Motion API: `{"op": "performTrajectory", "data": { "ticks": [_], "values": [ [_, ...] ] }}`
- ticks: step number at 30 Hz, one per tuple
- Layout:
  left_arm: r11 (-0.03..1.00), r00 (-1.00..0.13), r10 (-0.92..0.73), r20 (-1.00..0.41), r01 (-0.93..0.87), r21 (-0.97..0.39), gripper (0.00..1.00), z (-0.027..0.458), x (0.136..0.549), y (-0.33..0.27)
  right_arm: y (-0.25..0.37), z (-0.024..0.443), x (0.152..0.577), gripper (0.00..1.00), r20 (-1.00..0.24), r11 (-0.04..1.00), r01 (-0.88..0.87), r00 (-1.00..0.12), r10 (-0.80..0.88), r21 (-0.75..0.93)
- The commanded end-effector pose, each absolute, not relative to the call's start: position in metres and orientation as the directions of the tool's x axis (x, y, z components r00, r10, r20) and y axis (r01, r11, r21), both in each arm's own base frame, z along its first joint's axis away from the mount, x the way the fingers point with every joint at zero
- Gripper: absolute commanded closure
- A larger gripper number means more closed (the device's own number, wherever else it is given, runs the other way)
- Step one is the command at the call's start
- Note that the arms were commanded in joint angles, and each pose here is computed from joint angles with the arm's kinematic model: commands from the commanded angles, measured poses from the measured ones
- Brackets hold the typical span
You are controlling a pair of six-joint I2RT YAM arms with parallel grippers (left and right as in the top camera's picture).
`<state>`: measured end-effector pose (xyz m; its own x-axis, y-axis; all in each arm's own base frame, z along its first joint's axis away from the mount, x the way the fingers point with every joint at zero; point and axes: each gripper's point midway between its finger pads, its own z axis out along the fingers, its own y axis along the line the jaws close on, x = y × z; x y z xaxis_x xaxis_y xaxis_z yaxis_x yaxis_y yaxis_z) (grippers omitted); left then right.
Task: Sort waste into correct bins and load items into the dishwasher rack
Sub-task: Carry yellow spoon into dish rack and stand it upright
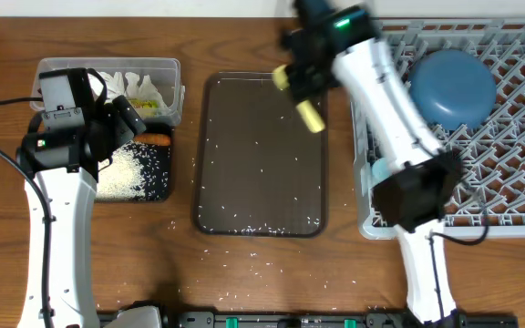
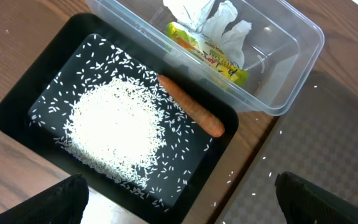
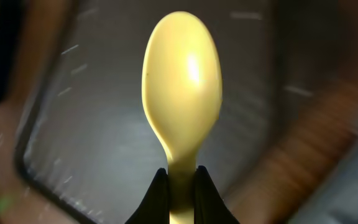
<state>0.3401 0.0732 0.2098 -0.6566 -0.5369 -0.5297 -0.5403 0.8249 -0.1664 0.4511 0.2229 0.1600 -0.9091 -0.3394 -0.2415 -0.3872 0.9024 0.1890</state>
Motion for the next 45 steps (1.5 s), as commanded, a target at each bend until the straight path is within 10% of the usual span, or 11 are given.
{"op": "performTrajectory", "data": {
  "ticks": [1,25,42,45],
  "values": [
    [0.819,-0.653,-0.541,-0.53,-0.553,-0.154,0.02,0.208,0.337,0.077,0.16,0.165,0.472,0.99,-0.23,0.982,-0.15,-0.966,-0.122,0.111],
    [0.819,-0.653,-0.541,-0.53,-0.553,-0.153,0.01,0.208,0.337,0.077,-0.011,0.161,0.45,0.99,-0.058,0.995,0.071,-0.995,0.075,0.072],
    [0.819,-0.653,-0.541,-0.53,-0.553,-0.154,0.01,0.208,0.337,0.077,-0.013,0.161,0.473,0.99,-0.153,0.998,0.009,-0.988,0.018,0.056],
    [0.819,-0.653,-0.541,-0.53,-0.553,-0.154,0.01,0.208,0.337,0.077,-0.008,0.161,0.474,0.87,-0.156,0.998,-0.013,-0.988,-0.003,0.06]
  ]
}}
